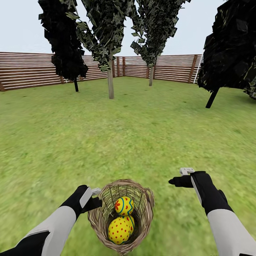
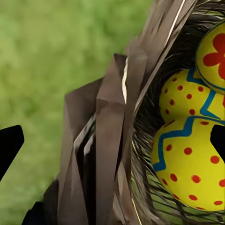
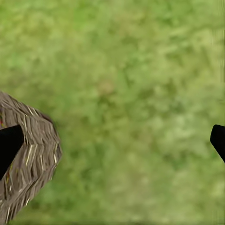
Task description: Take the three Easter eggs out of the wicker basket on the lawn in the garden, then place them on the lawn next to a single tree (choose any tree) so that all three eggs are next to the same tree and none are left in the basket.
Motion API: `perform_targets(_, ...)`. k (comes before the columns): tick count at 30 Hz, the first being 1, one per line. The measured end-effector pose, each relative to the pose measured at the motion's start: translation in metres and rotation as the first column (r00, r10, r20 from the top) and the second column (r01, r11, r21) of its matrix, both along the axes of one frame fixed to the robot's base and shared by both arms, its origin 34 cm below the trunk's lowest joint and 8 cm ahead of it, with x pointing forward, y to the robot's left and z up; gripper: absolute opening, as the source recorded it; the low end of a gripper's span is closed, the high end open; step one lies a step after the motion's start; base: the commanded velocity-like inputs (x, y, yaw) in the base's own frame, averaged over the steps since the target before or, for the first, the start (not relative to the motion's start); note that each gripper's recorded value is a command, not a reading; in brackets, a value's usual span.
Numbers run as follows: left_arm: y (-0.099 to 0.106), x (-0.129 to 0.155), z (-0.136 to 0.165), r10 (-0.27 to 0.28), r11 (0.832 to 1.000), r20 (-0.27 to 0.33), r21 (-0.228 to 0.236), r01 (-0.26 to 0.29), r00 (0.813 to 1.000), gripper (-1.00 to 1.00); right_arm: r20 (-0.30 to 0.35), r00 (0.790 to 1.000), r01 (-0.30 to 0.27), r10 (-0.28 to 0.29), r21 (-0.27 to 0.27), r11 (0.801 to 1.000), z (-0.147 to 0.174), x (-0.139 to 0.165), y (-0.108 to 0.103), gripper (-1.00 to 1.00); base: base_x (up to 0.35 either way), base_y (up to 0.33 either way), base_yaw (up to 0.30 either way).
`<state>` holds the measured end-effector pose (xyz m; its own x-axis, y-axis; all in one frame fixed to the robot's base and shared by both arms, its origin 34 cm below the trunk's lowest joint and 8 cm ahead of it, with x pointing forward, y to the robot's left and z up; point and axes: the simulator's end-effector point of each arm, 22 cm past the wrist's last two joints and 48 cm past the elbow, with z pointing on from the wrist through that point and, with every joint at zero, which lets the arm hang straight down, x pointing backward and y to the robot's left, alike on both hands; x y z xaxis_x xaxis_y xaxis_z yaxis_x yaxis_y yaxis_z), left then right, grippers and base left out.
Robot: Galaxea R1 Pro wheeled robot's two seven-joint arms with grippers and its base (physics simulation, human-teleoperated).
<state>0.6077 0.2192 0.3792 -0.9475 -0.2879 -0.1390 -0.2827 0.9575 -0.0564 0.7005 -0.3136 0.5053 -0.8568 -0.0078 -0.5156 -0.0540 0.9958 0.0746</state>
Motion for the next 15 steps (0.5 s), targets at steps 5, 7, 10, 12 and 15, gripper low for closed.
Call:
perform_targets(5,0.005,0.002,-0.007,-0.014,1.000,0.012,0.021,0.014,1.000,1.00,0.000,1.000,0.000,0.000,0.000,1.000,-0.011,-0.003,0.000,1.00,0.000,0.000,0.000)
perform_targets(7,0.006,0.007,-0.007,-0.009,1.000,0.028,0.021,0.008,1.000,1.00,0.000,1.000,0.000,0.000,0.001,1.000,-0.015,-0.004,0.000,1.00,0.000,0.000,0.000)
perform_targets(10,0.005,0.008,-0.007,-0.003,1.000,0.032,0.016,0.003,0.999,-1.00,0.000,1.000,0.000,0.000,0.001,1.000,-0.015,-0.004,0.000,1.00,0.000,0.000,0.000)
perform_targets(12,0.005,0.008,-0.007,-0.004,1.000,0.033,0.017,0.003,0.999,-1.00,0.000,1.000,0.000,0.000,0.001,1.000,-0.015,-0.004,0.000,1.00,0.000,0.000,0.000)
perform_targets(15,0.002,0.010,-0.006,0.009,1.000,0.038,0.000,-0.009,0.999,-1.00,0.001,1.000,0.001,-0.001,0.001,1.000,-0.015,-0.004,0.000,1.00,0.000,0.000,0.000)
